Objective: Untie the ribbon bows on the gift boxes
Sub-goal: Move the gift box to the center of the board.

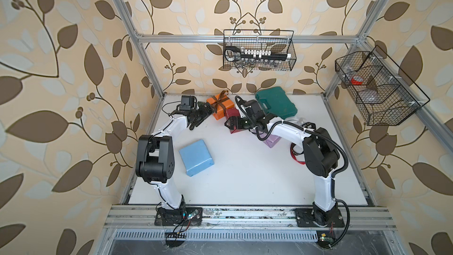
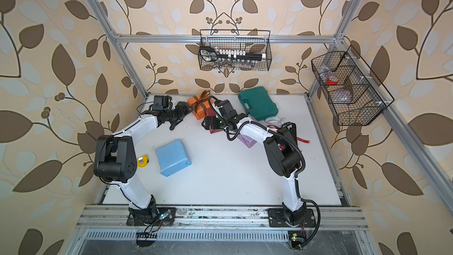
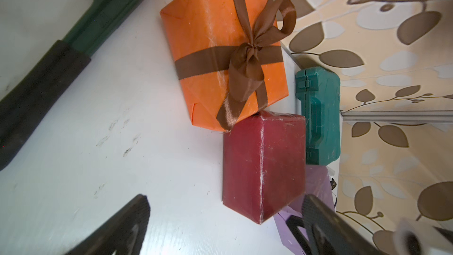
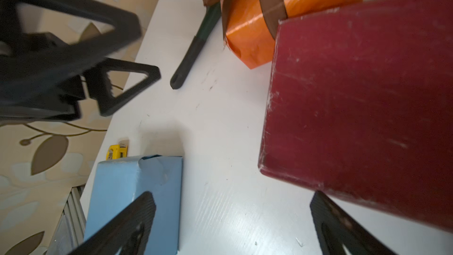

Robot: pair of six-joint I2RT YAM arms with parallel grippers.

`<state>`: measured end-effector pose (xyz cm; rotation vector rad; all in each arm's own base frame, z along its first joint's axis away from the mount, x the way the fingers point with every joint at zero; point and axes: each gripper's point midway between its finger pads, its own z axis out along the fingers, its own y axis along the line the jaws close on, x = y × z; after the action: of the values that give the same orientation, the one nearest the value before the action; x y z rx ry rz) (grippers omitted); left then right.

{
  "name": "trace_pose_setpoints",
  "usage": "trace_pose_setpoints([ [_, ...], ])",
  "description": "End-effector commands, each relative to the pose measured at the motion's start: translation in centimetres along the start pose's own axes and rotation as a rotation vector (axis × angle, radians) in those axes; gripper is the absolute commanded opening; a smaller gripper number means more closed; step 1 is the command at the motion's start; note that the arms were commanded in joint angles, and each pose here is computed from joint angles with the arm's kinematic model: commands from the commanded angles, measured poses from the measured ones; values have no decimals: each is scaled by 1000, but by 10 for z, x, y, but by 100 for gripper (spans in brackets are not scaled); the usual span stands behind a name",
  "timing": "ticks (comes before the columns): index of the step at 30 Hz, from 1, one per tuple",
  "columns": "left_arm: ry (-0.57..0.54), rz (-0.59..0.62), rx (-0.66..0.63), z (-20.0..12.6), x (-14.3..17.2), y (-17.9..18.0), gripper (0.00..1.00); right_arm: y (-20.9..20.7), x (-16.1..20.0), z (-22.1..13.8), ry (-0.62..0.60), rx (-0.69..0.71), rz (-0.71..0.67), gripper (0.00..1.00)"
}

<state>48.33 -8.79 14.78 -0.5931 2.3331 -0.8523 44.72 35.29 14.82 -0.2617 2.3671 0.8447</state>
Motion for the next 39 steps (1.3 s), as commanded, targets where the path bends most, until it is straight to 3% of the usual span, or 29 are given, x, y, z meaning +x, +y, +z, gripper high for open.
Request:
trace_pose_setpoints([
  [1, -69, 19, 66, 5, -26, -14, 99, 9, -58, -35, -122, -41, -62, 96],
  [6, -105, -3, 71, 24, -46, -7, 99, -10, -105, -19, -152, -22, -101, 82],
  [12, -117, 24, 106, 48, -67, -11, 99, -45, -132, 25, -188, 1, -102, 79],
  [18, -170, 184, 189, 61, -115, -27, 99, -49, -121, 42, -180, -43, -106, 76],
  [26, -125, 379, 315, 108, -150, -54, 99, -49, -101, 32, -159, -53, -99, 76],
  [32, -13, 409, 443, 133, -134, -57, 97, -49, -93, 26, -151, -58, -90, 76],
  [39, 79, 413, 473, 133, -94, -56, 93, -50, -88, 26, -141, -68, -83, 75],
])
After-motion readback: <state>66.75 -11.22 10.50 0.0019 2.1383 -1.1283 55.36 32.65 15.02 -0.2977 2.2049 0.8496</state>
